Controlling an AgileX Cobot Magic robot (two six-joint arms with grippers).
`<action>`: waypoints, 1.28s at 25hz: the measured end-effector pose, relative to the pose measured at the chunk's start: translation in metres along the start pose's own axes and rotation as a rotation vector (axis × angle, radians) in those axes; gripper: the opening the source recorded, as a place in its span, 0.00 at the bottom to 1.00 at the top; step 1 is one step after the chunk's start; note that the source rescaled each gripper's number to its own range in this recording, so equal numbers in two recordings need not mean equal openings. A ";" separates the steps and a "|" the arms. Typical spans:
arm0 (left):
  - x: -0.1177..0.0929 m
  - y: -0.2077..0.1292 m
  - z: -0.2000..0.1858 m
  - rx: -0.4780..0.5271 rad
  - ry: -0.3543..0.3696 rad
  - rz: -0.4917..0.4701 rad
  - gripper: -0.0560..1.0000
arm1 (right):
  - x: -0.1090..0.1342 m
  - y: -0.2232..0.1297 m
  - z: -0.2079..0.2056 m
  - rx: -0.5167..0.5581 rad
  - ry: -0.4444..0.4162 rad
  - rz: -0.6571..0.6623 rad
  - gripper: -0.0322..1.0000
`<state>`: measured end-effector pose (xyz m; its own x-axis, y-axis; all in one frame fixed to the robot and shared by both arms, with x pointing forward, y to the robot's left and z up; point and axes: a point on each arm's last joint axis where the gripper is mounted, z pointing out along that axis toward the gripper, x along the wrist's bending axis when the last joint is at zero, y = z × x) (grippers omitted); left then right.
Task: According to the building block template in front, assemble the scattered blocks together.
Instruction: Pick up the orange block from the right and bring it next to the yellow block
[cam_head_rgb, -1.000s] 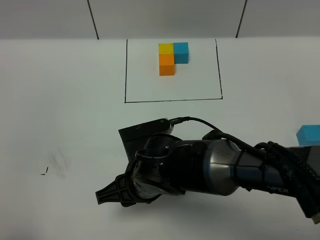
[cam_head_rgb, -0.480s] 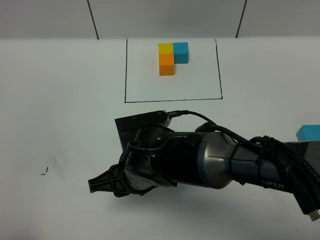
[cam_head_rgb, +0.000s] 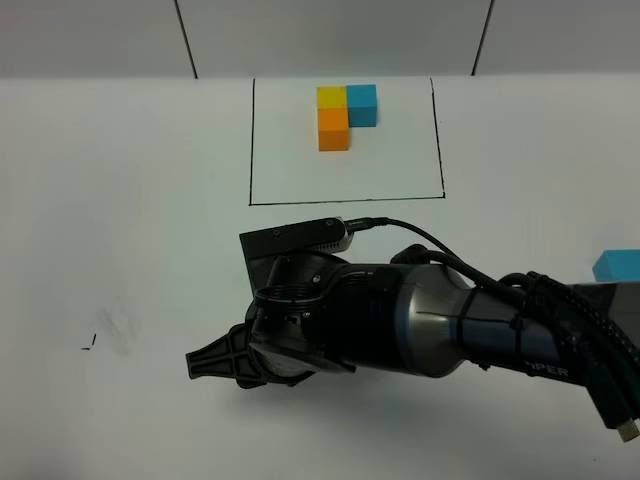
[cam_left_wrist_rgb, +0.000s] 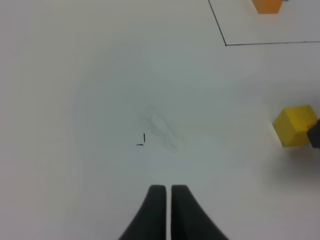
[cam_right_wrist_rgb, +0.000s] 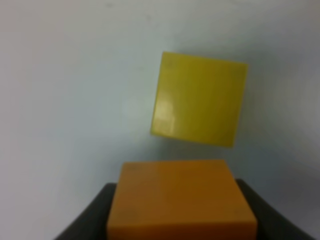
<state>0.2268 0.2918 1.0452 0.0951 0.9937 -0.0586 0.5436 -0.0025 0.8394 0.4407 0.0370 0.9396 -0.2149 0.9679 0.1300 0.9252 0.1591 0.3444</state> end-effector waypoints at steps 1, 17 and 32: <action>0.000 0.000 0.000 0.000 0.000 0.000 0.06 | 0.000 -0.001 0.002 0.006 -0.005 0.005 0.54; 0.000 0.000 0.000 0.000 0.000 0.000 0.06 | 0.001 -0.007 0.014 0.053 -0.007 0.054 0.54; 0.000 0.000 0.000 0.000 0.000 0.000 0.06 | 0.005 -0.009 0.025 0.063 0.019 0.073 0.54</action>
<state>0.2268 0.2918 1.0452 0.0951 0.9937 -0.0586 0.5436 -0.0025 0.8394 0.4387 0.0448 0.9140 -0.1519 0.9736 0.1701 0.9562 0.1011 0.2748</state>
